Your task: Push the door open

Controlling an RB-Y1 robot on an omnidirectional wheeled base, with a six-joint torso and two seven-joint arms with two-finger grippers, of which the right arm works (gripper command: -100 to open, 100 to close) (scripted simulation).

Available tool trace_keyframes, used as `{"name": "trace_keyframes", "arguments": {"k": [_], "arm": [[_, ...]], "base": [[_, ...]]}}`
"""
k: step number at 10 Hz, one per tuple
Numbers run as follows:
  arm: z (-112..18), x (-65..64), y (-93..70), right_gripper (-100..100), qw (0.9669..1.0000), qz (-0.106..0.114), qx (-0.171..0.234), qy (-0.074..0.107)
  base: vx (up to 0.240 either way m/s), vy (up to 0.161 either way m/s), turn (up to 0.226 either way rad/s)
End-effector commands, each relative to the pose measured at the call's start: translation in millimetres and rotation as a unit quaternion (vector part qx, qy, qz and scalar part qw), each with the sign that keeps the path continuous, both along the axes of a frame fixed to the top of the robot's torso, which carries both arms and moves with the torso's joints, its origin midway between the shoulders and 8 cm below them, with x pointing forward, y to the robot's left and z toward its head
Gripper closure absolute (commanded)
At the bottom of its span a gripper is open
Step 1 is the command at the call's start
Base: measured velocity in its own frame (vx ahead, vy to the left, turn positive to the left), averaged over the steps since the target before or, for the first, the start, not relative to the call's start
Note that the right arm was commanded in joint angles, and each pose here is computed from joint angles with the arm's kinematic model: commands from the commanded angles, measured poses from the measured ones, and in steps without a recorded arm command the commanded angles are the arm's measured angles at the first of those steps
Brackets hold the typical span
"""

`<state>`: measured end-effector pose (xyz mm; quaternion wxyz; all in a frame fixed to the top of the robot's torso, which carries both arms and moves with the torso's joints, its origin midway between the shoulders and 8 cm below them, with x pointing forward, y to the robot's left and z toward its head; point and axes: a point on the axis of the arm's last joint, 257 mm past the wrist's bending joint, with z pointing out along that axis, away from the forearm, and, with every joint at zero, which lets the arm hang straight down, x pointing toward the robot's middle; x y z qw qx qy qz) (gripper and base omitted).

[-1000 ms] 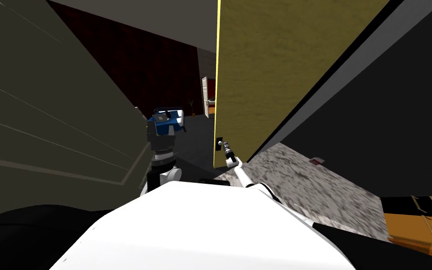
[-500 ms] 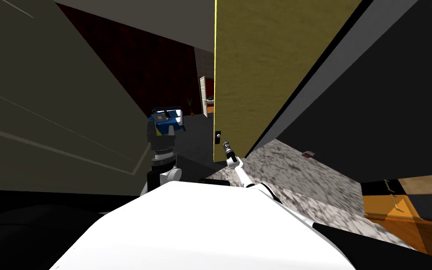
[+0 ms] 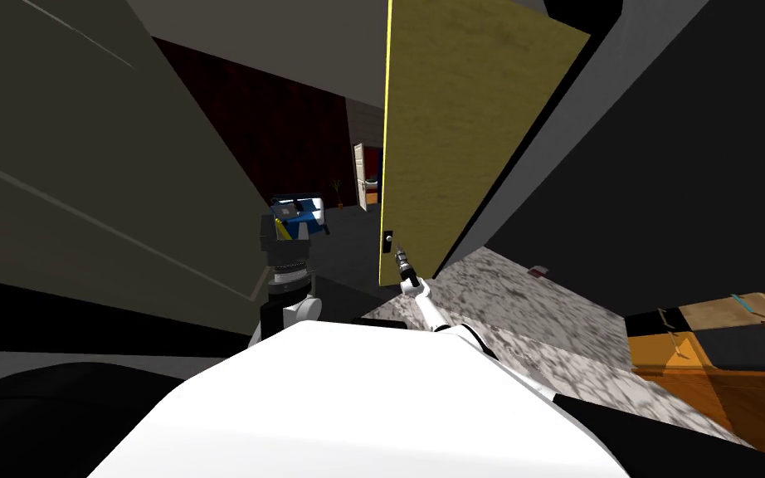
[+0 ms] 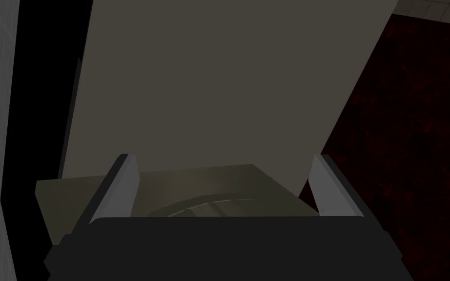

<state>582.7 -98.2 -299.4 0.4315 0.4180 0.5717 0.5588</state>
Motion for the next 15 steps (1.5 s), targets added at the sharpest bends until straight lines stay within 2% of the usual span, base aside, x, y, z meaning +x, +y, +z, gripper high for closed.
{"name": "trace_keyframes", "arguments": {"k": [1, 4, 9, 10, 15], "arm": [[0.5, 0.6, -4.9, -100, 1.0000, -0.002, -0.003, -0.001], [1.2, 1.6, -9.7, -100, 1.0000, -0.006, -0.004, -0.004], [2.4, 1.5, -6.1, -100, 1.0000, -0.008, 0.002, -0.006], [2.4, 1.5, -6.1, 100, 1.0000, -0.008, 0.002, -0.006], [2.4, 1.5, -6.1, 100, 1.0000, -0.008, 0.002, -0.006]], "base": [[0.174, 0.034, 0.012], [0.200, 0.072, 0.020], [0.185, 0.053, 0.019], [-0.012, -0.005, -0.004], [-0.018, -0.007, 0.002]]}}
